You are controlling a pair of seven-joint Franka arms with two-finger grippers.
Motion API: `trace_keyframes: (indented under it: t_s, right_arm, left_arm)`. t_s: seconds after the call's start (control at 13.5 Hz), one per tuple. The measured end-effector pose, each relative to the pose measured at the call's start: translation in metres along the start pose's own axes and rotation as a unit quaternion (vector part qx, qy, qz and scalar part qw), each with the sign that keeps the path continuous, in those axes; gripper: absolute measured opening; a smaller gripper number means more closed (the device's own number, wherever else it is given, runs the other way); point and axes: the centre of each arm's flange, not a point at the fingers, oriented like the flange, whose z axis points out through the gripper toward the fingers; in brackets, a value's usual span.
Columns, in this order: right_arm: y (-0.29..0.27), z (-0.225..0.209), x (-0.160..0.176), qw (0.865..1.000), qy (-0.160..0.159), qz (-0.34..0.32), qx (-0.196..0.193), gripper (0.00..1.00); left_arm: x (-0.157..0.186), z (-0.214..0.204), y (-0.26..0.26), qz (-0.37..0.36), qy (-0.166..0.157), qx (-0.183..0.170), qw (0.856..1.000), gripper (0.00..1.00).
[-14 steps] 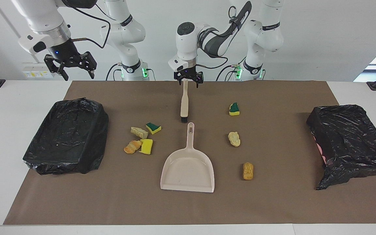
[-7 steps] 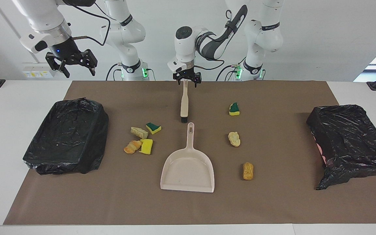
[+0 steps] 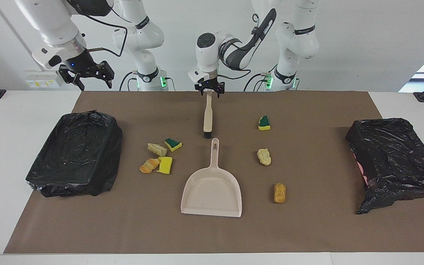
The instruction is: Sweep and dump trash in bin
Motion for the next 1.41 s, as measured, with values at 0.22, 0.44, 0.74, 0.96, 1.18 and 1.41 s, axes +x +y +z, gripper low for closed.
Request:
trace_keyframes:
  t_s: [0.22, 0.44, 0.74, 0.96, 1.18, 1.41]
  right_arm:
    - [-0.001, 0.000, -0.001, 1.000, 0.000, 0.001, 0.000, 1.00]
    - [-0.003, 0.000, 0.000, 1.000, 0.003, 0.010, -0.001, 1.00]
    - [-0.027, -0.007, 0.007, 0.999, 0.022, 0.029, -0.007, 1.00]
    - [-0.053, -0.009, 0.023, 0.999, 0.029, 0.029, -0.013, 1.00]
    - [-0.090, 0.006, 0.051, 0.999, 0.017, 0.040, -0.022, 1.00]
    - [-0.124, 0.019, 0.080, 0.998, 0.012, 0.060, -0.029, 1.00]
  left_arm:
    - [0.001, 0.001, 0.000, -0.003, -0.003, -0.002, 1.000, 0.34]
    - [0.001, 0.000, -0.002, -0.006, -0.005, -0.001, 1.000, 0.27]
    - [0.002, -0.025, -0.029, -0.032, -0.033, 0.018, 0.999, 0.27]
    - [0.002, -0.049, -0.070, -0.095, -0.073, 0.045, 0.992, 0.27]
    - [0.001, -0.064, -0.109, -0.178, -0.112, 0.078, 0.975, 0.27]
    - [-0.002, -0.067, -0.129, -0.261, -0.126, 0.103, 0.951, 0.27]
